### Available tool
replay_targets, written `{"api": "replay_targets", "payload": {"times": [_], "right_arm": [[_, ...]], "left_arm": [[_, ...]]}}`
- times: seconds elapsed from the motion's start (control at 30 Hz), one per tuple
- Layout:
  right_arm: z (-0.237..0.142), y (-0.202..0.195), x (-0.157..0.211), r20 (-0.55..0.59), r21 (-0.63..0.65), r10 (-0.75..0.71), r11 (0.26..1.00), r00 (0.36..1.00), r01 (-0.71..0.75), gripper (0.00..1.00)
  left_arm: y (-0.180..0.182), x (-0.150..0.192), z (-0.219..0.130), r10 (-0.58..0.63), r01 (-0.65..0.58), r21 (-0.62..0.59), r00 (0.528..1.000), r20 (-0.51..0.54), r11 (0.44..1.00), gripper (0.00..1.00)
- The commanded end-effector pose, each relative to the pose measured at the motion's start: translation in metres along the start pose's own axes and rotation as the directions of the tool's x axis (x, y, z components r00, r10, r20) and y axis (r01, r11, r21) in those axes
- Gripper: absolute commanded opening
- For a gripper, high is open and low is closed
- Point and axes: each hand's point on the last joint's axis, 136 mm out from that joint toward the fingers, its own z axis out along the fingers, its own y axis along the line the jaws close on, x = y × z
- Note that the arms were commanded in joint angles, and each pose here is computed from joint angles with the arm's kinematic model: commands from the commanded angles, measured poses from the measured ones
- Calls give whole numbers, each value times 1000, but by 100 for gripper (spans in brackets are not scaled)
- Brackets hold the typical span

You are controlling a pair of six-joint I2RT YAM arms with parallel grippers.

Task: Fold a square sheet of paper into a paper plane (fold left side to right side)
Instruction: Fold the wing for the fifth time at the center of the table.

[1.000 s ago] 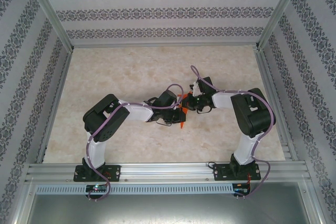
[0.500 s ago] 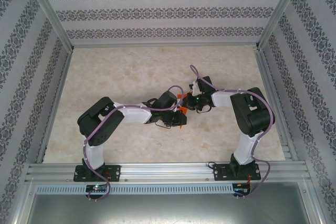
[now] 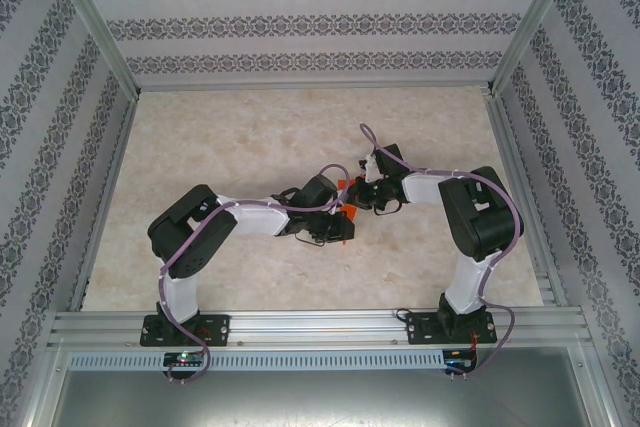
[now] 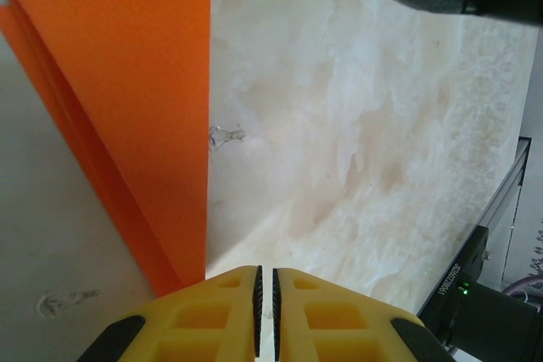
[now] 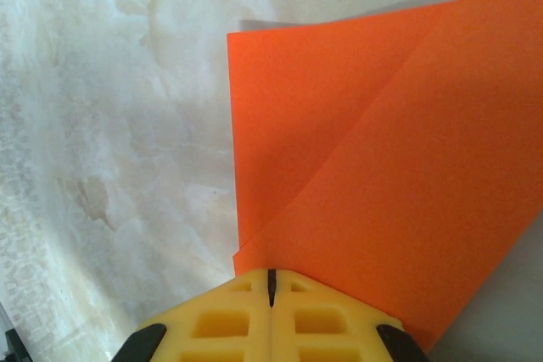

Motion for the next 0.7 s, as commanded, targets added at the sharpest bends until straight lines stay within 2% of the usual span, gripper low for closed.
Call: {"api": "replay_targets", "payload": {"times": [0.0,0.47,0.67], "right_arm": [[5,-28,11,-29,124,11,992,1000,-8,3],[5,-43,17,-68,203,9,979,998,5,3],[5,-46,19,-77,219,11,976,997,7,3]], "left_arm": [[15,12,7,-26,25,-49,999,-21,999,15],[22,15,7,-47,47,-61,999,-5,997,15],[2,3,-8,-25,25,-9,999,37,1000,15]]}}
